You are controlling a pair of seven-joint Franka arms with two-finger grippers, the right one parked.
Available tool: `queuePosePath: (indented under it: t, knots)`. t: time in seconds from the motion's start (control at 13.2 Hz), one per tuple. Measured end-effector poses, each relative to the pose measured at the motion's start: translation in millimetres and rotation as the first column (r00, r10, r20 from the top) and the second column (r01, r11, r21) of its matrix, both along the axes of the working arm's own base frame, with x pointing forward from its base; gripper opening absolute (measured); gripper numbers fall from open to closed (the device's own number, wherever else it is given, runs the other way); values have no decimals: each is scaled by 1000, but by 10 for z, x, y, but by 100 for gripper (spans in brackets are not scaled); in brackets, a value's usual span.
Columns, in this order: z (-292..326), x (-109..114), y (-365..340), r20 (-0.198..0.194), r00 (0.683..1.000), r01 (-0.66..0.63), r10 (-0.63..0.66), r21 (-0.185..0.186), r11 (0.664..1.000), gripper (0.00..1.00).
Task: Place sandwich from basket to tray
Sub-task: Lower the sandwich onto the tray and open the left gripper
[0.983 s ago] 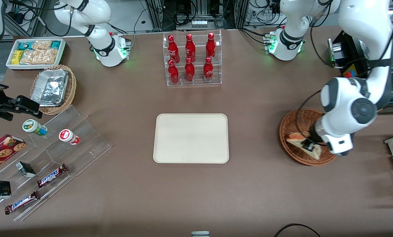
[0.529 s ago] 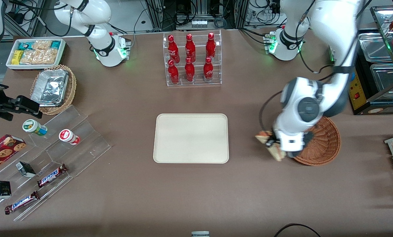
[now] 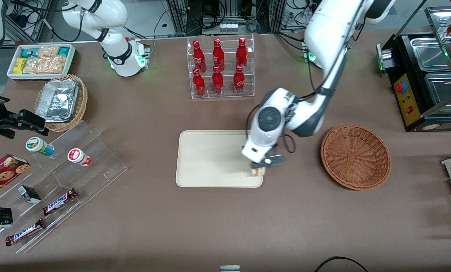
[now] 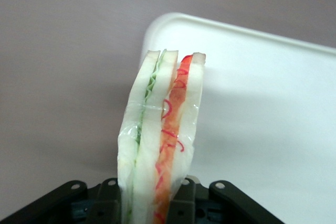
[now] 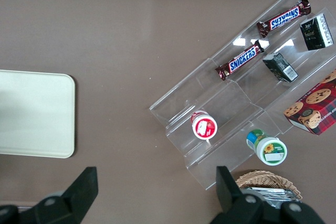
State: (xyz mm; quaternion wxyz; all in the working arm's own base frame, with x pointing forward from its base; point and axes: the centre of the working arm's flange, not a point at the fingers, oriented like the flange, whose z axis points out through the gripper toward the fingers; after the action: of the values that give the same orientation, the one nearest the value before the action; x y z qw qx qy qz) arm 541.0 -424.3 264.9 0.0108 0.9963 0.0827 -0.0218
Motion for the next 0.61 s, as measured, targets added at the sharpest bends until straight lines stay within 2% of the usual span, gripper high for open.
queuePosePath:
  t: [0.15,0.61]
  knots:
    - [-153,-62,-190,21,999,34,-33,-26,999,23]
    - [-385,-62,-291,7,998,57,-57,-33,998,25]
